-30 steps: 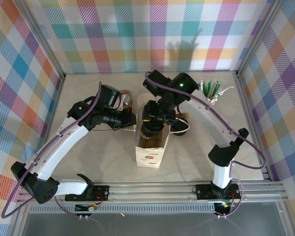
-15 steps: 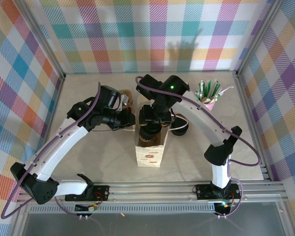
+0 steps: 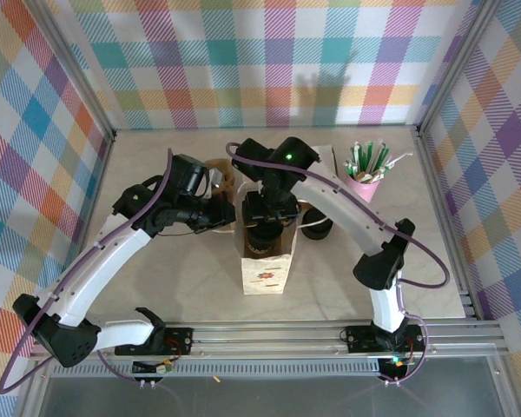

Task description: Pack the takeout coffee

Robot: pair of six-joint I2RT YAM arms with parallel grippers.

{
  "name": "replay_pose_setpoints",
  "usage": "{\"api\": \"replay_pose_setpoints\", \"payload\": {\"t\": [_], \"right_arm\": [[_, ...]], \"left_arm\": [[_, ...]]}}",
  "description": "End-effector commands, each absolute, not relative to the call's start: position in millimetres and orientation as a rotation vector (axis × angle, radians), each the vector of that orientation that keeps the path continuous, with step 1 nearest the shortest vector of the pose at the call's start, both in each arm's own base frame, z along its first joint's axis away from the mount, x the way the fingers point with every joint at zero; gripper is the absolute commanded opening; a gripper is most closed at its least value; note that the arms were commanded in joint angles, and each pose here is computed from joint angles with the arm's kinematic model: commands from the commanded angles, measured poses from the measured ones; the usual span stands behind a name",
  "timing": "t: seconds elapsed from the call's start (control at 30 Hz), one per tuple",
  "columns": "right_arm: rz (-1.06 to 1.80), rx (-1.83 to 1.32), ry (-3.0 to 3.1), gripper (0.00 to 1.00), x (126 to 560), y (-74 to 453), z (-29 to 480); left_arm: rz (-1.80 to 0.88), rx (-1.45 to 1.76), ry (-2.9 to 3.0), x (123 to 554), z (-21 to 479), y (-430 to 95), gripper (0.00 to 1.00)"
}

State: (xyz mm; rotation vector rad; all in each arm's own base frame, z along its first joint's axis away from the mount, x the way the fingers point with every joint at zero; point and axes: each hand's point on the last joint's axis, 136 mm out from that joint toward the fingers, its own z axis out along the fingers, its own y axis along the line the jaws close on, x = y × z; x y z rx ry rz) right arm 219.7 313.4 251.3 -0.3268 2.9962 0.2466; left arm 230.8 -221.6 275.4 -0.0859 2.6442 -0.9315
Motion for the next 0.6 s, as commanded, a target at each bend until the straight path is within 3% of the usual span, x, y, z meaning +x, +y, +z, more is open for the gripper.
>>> {"api": "replay_pose_setpoints", "payload": {"t": [0.0,0.57], "right_arm": [[-0.001,-0.426,3.106,0.27,192,281,241],[-0.113,-0.328,3.156,0.25,178,275,224]], "left_arm": [[-0.934,-0.109,2.628,230,276,-218,0.0],[-0.94,-0.12,2.64,230,270,-219,0.0]]}}
